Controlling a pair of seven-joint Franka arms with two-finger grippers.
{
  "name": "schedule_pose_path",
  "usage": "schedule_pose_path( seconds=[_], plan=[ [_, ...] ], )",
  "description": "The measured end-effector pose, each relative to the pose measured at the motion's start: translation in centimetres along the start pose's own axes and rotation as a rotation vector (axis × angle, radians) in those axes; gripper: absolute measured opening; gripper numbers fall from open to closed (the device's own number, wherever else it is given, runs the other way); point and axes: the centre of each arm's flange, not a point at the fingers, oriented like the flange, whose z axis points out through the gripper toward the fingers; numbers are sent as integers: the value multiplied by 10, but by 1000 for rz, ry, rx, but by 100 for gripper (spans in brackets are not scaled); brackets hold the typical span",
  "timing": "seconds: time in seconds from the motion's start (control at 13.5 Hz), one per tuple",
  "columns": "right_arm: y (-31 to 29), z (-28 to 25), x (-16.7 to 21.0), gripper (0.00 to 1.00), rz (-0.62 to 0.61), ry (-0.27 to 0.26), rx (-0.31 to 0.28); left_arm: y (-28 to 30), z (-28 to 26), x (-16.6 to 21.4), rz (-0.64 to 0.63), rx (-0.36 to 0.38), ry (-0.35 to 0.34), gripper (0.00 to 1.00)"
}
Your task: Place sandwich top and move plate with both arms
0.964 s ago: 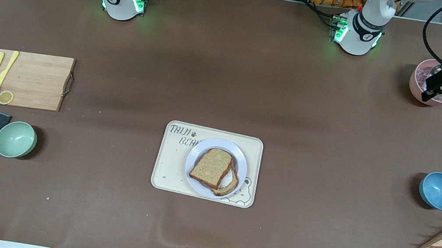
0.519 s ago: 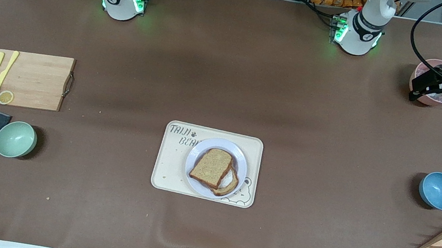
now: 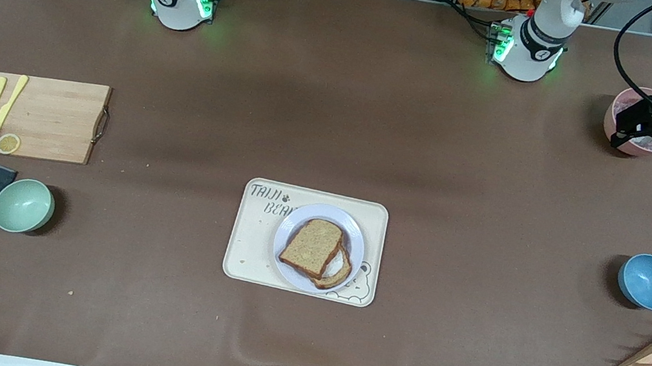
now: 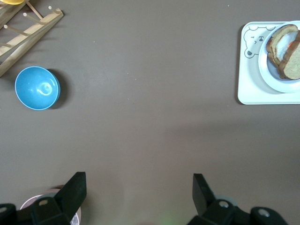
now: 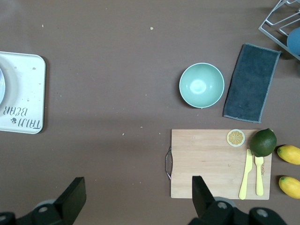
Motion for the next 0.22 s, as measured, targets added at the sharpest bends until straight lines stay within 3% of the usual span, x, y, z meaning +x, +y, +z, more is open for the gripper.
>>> schedule_pose_path(
  seconds=[0.22],
  plan=[
    [0, 0, 0, 100, 0, 0, 0, -2, 0, 0, -3, 0, 1, 100]
  ],
)
